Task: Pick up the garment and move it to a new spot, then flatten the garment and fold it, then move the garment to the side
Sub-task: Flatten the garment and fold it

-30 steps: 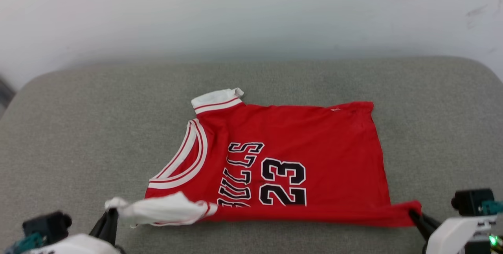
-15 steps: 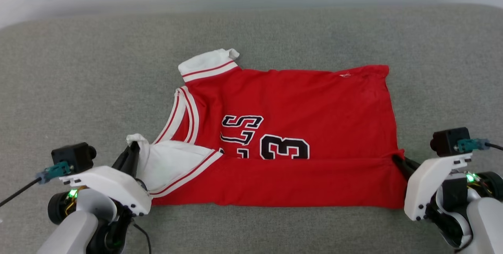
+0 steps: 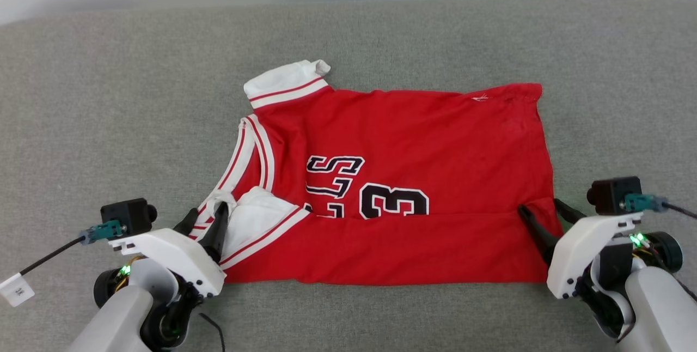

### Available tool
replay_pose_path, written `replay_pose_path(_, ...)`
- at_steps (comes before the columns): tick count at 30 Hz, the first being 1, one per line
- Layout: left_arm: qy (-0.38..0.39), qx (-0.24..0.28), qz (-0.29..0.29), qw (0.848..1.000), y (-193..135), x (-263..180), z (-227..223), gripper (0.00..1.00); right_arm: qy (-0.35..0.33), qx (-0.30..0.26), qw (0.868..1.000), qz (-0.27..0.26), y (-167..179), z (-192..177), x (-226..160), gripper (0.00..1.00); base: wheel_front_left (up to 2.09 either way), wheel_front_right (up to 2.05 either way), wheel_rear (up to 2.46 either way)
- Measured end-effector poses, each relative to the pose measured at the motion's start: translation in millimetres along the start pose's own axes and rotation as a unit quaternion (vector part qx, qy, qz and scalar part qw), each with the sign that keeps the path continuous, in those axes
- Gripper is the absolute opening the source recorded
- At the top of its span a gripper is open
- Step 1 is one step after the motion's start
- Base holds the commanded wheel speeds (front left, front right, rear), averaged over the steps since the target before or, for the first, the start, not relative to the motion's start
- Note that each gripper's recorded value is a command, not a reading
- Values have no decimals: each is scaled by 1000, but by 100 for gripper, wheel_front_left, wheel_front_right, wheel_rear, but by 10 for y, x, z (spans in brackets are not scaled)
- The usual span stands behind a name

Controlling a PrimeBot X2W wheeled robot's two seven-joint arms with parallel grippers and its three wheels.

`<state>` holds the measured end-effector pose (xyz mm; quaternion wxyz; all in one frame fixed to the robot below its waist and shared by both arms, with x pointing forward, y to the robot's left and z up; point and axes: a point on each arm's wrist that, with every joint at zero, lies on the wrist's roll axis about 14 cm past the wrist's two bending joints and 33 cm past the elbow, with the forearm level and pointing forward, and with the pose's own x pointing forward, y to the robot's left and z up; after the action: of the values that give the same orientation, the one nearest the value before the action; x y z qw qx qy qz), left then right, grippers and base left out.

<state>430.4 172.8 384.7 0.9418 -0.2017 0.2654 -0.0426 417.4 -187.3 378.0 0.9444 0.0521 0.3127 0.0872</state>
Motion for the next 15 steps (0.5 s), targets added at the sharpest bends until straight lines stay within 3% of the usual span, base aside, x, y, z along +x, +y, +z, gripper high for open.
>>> replay_pose_path(7, -18, 20, 11, 1000, 117, -181, 192, 100, -121, -8, 993, 1, 29, 355, -265, 100, 0, 0, 0)
replay_pose_path(15, -11, 70, 5, 997, 94, -472, 530, 100, -284, -31, 958, -15, 13, 984, -826, 100, 0, 0, 0)
